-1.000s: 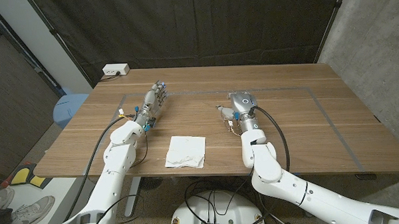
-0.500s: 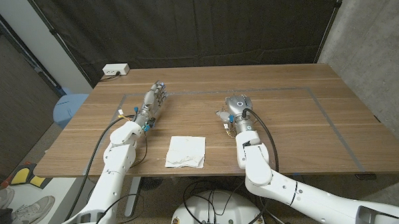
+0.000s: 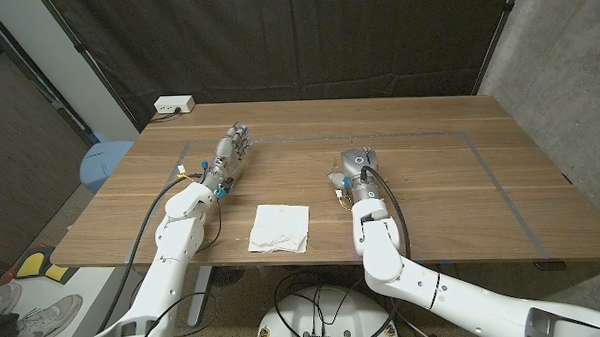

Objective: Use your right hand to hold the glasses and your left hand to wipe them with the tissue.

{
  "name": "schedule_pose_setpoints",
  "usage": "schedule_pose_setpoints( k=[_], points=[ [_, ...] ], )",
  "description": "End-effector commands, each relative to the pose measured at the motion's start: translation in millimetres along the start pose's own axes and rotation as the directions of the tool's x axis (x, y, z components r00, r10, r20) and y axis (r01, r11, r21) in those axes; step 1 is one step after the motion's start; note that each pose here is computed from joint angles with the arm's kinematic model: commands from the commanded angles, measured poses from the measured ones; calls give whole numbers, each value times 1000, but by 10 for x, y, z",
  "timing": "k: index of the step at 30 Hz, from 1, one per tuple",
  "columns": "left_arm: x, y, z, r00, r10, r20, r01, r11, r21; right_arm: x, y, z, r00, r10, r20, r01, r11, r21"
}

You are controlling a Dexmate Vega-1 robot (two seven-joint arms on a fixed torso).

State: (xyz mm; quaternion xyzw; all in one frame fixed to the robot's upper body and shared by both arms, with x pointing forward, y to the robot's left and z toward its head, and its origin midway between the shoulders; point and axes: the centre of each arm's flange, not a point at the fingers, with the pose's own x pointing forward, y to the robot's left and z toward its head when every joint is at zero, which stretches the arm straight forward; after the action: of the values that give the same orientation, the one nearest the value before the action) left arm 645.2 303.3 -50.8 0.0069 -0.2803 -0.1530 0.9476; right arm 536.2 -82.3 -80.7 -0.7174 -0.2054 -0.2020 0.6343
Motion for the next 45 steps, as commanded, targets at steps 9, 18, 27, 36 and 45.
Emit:
schedule_pose_setpoints(
  k=[9,18,27,36,45],
  points=[
    [-6,1,0,1000,3,-3,-3,1000,-1,58,135,61,999,51,-4,-51,997,-65],
    [-14,0,-12,1000,2,-6,-2,1000,-2,80,211,109,998,68,14,-67,995,-71],
    [-22,2,-1,1000,4,-5,-4,1000,1,113,277,109,996,84,24,-83,994,-70],
    [-16,0,5,1000,1,-4,-1,1000,1,125,286,94,997,69,41,-66,996,-54],
    [-8,4,9,1000,1,-2,-1,1000,1,121,288,89,997,54,47,-52,998,-48]
  ],
)
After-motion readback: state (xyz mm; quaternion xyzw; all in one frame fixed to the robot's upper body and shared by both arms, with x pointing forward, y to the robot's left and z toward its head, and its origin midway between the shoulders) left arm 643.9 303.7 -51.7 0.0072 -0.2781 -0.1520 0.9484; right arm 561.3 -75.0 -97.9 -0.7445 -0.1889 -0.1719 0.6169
